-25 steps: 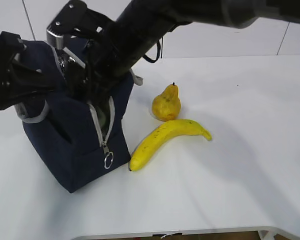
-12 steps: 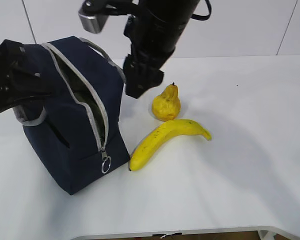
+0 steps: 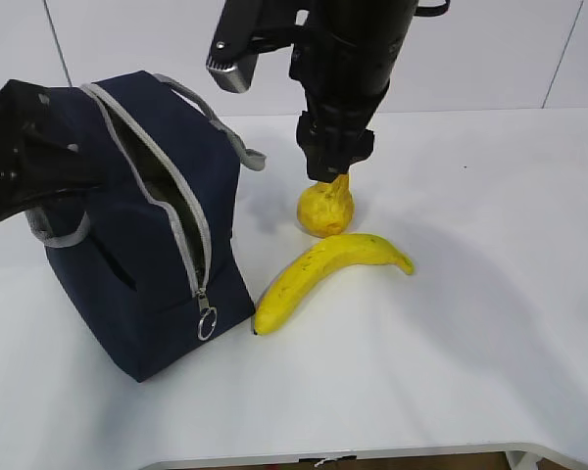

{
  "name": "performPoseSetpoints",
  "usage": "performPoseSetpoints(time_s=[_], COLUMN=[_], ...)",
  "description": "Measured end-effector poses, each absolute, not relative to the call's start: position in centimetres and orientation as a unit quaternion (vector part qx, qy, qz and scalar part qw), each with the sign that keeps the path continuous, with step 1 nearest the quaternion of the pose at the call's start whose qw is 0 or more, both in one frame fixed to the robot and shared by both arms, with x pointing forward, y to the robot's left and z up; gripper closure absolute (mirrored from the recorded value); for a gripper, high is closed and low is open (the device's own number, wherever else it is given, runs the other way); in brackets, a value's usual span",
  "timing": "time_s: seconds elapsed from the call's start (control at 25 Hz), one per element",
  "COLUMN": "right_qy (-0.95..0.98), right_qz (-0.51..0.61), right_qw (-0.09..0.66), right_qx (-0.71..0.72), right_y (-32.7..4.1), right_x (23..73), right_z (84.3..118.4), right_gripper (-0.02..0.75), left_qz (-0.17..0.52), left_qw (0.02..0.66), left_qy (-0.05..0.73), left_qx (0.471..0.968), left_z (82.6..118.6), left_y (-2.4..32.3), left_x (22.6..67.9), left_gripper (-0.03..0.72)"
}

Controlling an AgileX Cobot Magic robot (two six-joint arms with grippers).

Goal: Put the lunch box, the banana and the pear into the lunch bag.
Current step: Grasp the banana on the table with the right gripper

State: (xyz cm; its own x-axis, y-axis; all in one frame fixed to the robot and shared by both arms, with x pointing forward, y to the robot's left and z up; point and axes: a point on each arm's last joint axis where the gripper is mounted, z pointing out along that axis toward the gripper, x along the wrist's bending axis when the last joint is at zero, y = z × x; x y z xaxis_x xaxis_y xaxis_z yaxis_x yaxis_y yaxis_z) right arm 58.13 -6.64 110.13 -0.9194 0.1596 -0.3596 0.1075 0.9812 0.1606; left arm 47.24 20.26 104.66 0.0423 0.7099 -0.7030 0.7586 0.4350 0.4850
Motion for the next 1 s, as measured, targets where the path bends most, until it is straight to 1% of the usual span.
performPoseSetpoints(time_s=[0.12,0.32,0.44,0.56,0.8,0.92,1.0], right_qy=[0.976,0.970,0.964,0.964,0.975,0.979,0.979], right_qz=[0.087,0.142,0.173,0.195,0.195,0.196,0.202], right_qw=[0.172,0.134,0.120,0.095,0.032,0.022,0.027], right_qx=[0.097,0.148,0.163,0.153,0.098,0.052,0.011], right_y=[-7.7,-11.1,-13.3,-14.7,-15.1,-15.1,-15.0], right_x=[58.8,60.6,61.4,61.6,60.6,60.2,60.2], right_z=[110.1,110.3,110.7,109.9,106.1,105.1,105.0], right_gripper=[0.225,0.225,0.225,0.225,0.225,0.225,0.225], left_qz=[-0.024,-0.024,-0.024,-0.024,-0.024,-0.024,-0.024], left_qw=[0.489,0.489,0.489,0.489,0.489,0.489,0.489], left_qy=[0.691,0.691,0.691,0.691,0.691,0.691,0.691], left_qx=[0.531,0.531,0.531,0.531,0.531,0.531,0.531], left_z=[104.7,104.7,104.7,104.7,104.7,104.7,104.7], left_y=[20.3,20.3,20.3,20.3,20.3,20.3,20.3], left_x=[47.2,47.2,47.2,47.2,47.2,47.2,47.2], left_gripper=[0.678,0.678,0.678,0.678,0.678,0.678,0.678])
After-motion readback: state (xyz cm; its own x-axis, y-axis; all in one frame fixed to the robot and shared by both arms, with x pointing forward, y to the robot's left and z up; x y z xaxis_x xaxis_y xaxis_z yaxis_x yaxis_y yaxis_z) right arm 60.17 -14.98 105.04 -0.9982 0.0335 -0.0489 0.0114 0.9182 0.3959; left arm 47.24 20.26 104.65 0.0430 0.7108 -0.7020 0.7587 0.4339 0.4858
